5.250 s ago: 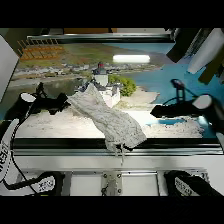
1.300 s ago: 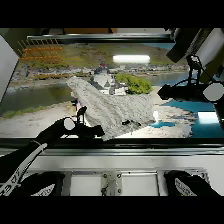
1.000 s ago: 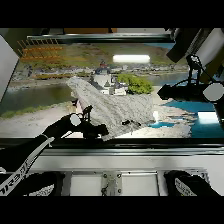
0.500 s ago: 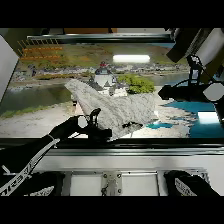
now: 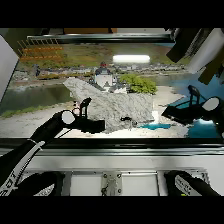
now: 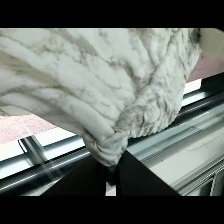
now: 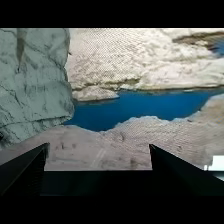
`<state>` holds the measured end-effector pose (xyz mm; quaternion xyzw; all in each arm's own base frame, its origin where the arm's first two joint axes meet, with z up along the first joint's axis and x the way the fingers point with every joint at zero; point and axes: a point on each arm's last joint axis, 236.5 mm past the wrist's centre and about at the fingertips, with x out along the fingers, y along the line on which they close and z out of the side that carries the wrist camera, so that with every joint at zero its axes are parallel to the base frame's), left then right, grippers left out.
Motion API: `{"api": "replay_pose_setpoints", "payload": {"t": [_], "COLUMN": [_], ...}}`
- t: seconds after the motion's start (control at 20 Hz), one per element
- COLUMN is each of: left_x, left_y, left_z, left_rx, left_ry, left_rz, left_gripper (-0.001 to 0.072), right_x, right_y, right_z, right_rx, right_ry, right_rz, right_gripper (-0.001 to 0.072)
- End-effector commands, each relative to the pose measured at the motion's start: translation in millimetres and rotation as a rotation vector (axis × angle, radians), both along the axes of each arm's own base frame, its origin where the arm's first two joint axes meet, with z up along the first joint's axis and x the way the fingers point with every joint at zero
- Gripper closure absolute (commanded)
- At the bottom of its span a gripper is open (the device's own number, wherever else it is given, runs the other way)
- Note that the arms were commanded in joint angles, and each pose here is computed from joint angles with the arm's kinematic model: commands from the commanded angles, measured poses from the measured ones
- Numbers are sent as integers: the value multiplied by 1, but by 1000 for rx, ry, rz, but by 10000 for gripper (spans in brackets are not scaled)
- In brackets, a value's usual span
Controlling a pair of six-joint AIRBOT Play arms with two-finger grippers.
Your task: Fold the clothes and pants, and hang the long-sleeved shirts on hangers.
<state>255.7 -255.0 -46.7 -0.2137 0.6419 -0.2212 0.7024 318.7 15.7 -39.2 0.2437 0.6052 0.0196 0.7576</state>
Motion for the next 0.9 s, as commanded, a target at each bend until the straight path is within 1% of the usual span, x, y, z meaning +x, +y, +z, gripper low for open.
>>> {"api": "replay_pose_setpoints", "payload": {"t": [0.0, 0.15, 0.25, 0.3, 0.35, 0.4, 0.5, 0.55, 0.7, 0.8, 0.85], "left_x": [-5, -16, -16, -15, -15, -15, -12, -5, 43, 71, 77], "left_y": [-2, -2, -1, -1, -1, -1, 1, 4, 20, 31, 33], "left_z": [-4, -15, -17, -16, -16, -16, -14, -5, 77, 171, 219], "left_rx": [4, 20, 25, 22, 23, 23, 20, 8, -81, -157, -192], "left_ry": [20, 77, 83, 78, 78, 78, 70, 42, -144, -358, -467], "left_rz": [-15, -39, -39, -35, -35, -36, -29, -9, 72, 111, 119], "left_gripper": [685, 685, 685, 685, 685, 685, 685, 686, 686, 686, 686], "right_x": [3, 32, 44, 45, 47, 48, 51, 53, 67, 76, 79], "right_y": [26, 57, 70, 73, 75, 75, 73, 69, 58, 57, 58], "right_z": [-46, -54, -58, -61, -63, -62, -54, -43, 31, 116, 167], "right_rx": [158, 290, 333, 334, 328, 323, 302, 286, 197, 140, 116], "right_ry": [24, -36, -58, -57, -58, -67, -96, -114, -229, -372, -472], "right_rz": [-43, -64, -70, -66, -61, -52, 13, 49, 219, 289, 301], "right_gripper": [-8, -8, -8, -6, 46, 208, 628, 701, 703, 703, 703]}}
